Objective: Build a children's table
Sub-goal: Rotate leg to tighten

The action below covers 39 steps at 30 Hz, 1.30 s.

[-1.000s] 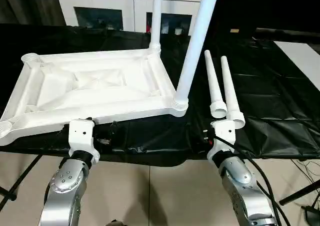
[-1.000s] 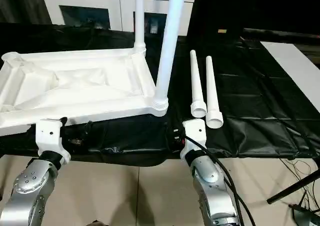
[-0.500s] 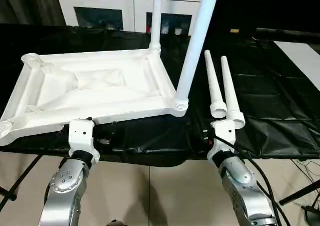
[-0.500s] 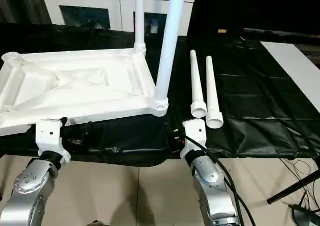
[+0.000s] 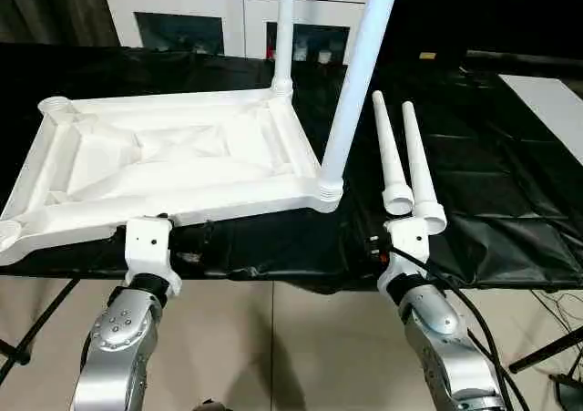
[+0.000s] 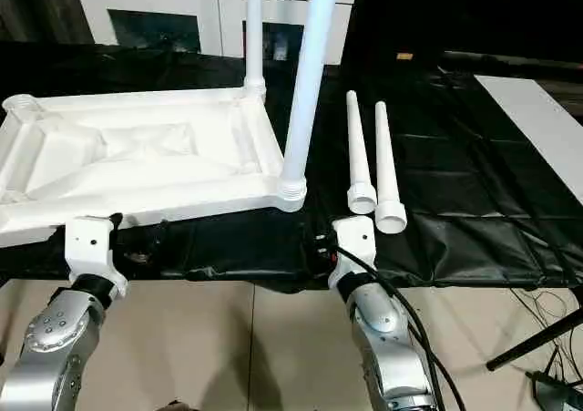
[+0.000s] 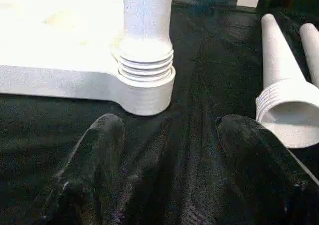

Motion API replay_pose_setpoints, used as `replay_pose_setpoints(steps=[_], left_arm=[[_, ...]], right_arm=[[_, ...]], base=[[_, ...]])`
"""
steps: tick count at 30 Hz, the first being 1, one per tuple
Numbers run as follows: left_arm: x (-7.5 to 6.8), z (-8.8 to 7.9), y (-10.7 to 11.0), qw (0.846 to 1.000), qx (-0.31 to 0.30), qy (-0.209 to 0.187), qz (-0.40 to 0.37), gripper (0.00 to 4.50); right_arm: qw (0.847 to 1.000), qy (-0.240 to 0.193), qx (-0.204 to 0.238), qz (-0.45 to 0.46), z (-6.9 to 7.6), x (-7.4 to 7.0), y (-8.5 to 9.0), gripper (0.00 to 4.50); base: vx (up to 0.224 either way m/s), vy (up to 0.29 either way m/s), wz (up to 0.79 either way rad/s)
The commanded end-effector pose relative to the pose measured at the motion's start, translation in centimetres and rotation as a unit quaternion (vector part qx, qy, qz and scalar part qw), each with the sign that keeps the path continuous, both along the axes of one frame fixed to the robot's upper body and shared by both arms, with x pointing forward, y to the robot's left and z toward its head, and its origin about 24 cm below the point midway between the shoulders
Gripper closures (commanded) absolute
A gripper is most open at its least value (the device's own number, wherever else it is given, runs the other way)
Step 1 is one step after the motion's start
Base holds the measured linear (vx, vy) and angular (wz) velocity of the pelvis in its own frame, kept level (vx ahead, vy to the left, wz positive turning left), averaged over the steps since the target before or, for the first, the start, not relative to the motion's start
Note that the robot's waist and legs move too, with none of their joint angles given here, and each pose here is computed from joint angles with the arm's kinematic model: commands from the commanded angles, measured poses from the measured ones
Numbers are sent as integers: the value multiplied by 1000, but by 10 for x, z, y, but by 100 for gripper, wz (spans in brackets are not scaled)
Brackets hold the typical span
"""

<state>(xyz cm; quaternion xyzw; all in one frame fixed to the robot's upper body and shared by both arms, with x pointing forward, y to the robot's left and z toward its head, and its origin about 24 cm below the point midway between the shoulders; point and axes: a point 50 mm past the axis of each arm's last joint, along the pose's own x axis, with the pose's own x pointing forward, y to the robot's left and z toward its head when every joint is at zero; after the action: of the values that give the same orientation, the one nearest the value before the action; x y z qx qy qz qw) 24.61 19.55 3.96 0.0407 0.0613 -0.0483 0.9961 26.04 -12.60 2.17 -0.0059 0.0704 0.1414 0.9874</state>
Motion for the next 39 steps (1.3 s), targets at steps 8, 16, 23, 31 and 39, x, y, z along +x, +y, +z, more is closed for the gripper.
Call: replay_pose_setpoints(steps=[8,16,23,31,39], left_arm=[[0,-1,-2,1000,0,2,-7,31],[0,-1,-2,1000,0,2,-7,31],[0,-1,-2,1000,0,2,-7,31],[0,-1,-2,1000,0,2,-7,31],[0,-1,-2,1000,0,2,-7,31]], right_arm=[[1000,1,2,-4,1,2,-2,118],[1000,1,2,-4,1,2,-2,118],[1000,1,2,-4,1,2,-2,118],[1000,1,2,-4,1,2,-2,118],[1000,1,2,-4,1,2,-2,118]], base=[[0,0,0],[0,0,0],[0,0,0],[0,0,0],[0,0,0]])
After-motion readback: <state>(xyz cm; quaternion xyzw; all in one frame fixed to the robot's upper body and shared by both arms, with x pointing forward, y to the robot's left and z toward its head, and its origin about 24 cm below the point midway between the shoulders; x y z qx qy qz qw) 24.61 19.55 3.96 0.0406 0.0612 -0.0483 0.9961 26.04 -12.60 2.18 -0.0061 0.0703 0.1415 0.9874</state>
